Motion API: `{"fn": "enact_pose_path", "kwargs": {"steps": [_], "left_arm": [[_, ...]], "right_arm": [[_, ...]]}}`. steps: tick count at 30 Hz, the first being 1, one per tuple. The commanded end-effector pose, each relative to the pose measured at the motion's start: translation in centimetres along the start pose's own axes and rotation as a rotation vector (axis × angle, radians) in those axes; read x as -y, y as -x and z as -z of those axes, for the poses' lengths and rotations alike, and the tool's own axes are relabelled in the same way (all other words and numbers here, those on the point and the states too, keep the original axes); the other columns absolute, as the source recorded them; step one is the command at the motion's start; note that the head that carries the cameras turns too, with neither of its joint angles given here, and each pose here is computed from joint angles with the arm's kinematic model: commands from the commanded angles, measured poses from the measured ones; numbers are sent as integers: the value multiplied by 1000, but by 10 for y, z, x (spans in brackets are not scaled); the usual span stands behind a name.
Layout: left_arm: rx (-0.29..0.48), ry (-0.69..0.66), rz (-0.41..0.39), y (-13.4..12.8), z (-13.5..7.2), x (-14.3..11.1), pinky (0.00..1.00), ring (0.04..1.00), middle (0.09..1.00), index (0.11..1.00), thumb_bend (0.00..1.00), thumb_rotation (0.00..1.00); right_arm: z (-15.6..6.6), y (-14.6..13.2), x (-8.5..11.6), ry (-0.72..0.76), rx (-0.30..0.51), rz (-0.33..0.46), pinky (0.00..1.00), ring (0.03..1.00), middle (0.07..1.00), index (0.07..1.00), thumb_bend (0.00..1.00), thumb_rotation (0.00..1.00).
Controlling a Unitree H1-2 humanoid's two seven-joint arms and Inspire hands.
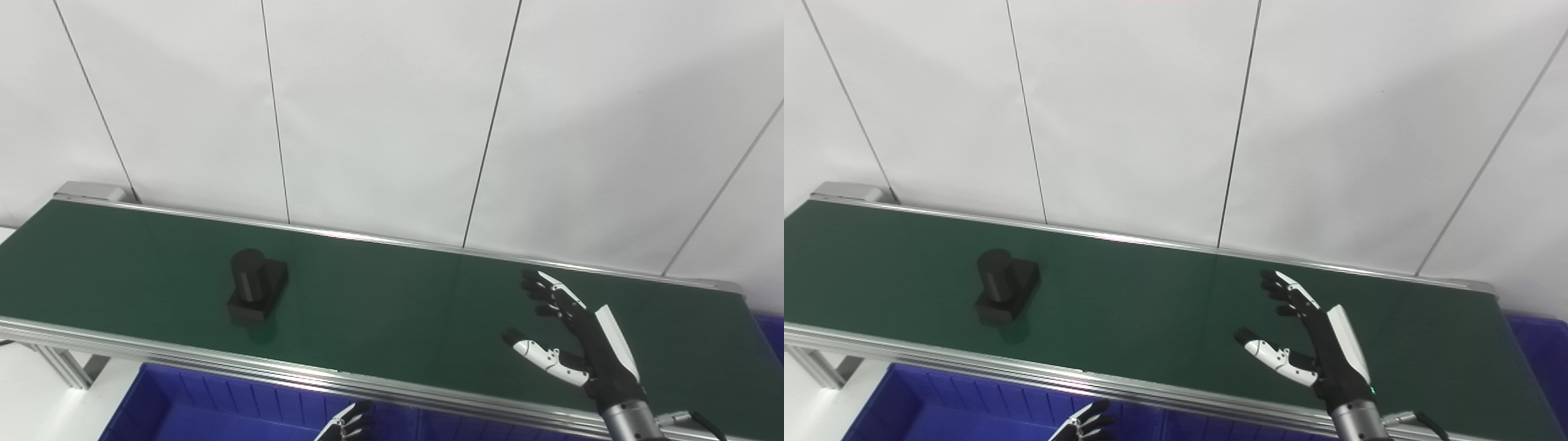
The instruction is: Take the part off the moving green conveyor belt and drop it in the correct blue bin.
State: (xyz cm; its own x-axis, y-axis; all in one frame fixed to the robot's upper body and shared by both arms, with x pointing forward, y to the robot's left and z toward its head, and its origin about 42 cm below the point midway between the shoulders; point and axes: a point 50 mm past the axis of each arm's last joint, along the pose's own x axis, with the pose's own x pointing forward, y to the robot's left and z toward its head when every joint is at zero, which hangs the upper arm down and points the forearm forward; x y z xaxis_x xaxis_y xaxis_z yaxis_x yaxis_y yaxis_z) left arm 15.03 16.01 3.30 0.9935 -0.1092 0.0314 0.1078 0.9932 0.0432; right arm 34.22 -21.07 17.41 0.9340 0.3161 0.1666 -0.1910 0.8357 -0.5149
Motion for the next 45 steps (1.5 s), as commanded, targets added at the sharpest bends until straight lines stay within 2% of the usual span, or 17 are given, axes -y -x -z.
{"fn": "enact_pose_path", "kwargs": {"steps": [1,8,13,19,24,32,39,45], "left_arm": [[68,15,-4,-1,-11,1,664,757,815,863,621,807],[69,5,-1,-1,-11,-2,663,757,815,866,605,825],[72,6,-4,-1,-13,-6,664,759,815,868,609,831],[68,10,1,0,-12,-9,681,771,826,880,577,834],[74,6,4,-1,-14,-11,681,766,822,877,563,820],[71,1,-5,2,-15,-13,675,767,821,880,593,825],[71,7,2,3,-16,-13,680,765,823,874,524,798],[71,4,1,3,-14,-11,672,756,813,868,576,781]], "right_arm": [[-17,-14,9,20,74,12,750,835,837,863,605,499],[-23,-30,3,41,92,-20,728,817,827,861,595,500],[-28,-38,-6,42,64,-39,745,829,833,868,594,499],[-29,-45,-19,42,81,-58,750,837,839,869,605,488],[-30,-49,-25,61,77,-66,749,831,837,871,627,524],[-36,-58,-34,49,78,-77,738,832,845,875,627,511],[-32,-73,-43,60,86,-101,773,836,845,880,616,514],[-30,-78,-51,38,70,-122,781,844,851,882,604,453]]}}
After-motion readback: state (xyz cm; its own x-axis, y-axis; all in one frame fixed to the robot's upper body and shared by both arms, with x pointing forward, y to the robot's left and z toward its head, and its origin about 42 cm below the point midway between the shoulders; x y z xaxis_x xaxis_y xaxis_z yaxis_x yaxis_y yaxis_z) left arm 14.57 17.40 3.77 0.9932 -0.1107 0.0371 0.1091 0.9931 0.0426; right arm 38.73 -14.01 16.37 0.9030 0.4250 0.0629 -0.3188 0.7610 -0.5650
